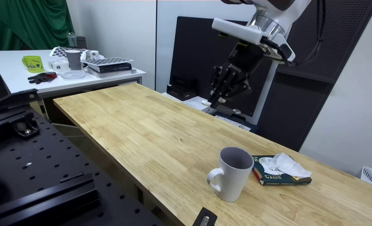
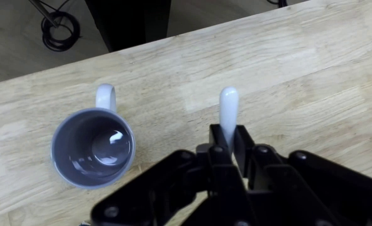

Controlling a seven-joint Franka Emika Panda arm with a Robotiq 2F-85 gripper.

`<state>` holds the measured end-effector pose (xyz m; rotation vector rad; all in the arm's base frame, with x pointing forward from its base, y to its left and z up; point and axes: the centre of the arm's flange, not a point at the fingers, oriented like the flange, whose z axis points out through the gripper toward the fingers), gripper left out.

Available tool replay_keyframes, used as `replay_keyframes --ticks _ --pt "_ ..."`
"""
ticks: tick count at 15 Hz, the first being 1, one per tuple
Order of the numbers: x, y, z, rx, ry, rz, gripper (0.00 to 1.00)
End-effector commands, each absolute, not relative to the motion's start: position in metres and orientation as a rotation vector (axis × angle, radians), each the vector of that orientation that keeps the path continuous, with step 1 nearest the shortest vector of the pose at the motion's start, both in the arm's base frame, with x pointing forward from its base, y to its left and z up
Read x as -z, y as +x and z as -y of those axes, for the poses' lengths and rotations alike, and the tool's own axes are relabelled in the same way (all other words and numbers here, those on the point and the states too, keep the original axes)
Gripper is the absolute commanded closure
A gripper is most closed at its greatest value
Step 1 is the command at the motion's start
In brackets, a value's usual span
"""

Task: Take the spoon from the table and place it in the white cup

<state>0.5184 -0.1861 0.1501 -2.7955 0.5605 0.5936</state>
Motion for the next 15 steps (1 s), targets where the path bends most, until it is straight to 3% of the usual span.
replay_keyframes --ticks 1,15 --pt "-0.182 0.488 0.191 -0.596 -2.713 -0.610 0.97" --pt "-0.203 0.464 0.195 -0.596 -2.222 -0.803 0.97"
